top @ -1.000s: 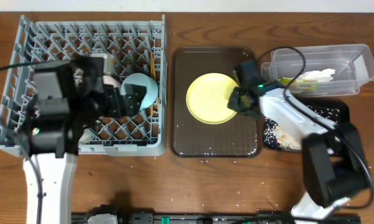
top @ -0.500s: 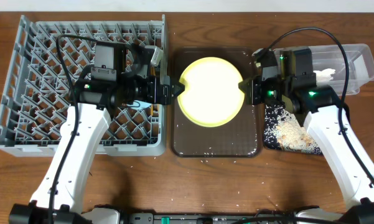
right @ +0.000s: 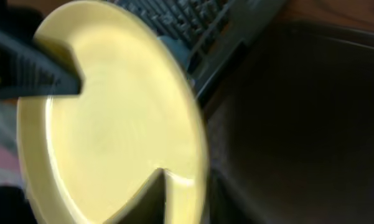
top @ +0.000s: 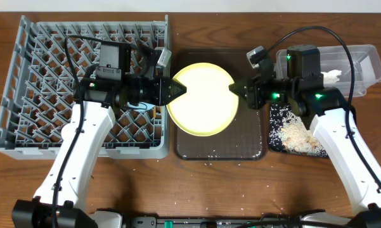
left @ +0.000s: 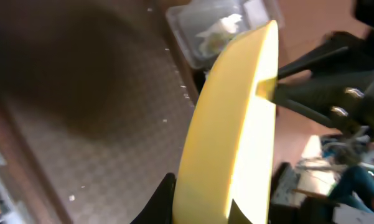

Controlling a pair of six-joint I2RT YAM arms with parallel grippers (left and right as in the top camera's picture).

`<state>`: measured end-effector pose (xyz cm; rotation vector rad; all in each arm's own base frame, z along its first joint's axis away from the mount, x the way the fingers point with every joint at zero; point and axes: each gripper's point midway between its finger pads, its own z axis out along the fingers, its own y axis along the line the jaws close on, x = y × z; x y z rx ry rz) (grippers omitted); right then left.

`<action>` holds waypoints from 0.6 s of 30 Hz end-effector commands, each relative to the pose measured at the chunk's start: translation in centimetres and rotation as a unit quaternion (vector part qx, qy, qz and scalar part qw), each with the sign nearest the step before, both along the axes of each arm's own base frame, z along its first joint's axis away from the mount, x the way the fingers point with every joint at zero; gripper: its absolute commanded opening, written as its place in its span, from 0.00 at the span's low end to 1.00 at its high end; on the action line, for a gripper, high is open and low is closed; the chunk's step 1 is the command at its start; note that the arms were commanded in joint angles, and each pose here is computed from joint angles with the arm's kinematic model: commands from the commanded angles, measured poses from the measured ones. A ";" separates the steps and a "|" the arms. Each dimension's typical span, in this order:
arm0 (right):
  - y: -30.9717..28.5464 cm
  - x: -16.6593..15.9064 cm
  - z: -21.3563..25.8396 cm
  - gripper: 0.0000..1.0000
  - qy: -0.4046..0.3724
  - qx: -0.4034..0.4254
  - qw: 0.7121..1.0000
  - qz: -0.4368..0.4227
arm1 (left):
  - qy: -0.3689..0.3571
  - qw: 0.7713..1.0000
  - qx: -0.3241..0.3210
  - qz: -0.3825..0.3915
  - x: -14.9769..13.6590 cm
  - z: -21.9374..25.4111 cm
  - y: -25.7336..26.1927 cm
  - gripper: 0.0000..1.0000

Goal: Sort waste into correct bins and load items into the dishwasher

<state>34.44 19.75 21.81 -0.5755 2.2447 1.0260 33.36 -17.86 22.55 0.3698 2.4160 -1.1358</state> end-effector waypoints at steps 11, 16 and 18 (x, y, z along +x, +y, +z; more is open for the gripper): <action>-4.6 1.7 -3.0 0.99 0.039 -0.111 0.982 -0.151 | -0.190 0.832 0.413 0.317 0.5 8.3 18.1 0.07; -5.2 2.0 -3.3 0.99 0.039 -0.125 0.977 -0.168 | -0.261 0.732 0.550 0.306 0.5 12.2 22.3 0.07; -5.3 1.9 -3.4 0.99 0.043 -0.127 0.977 -0.168 | -0.270 0.712 0.582 0.285 1.4 12.4 23.1 0.07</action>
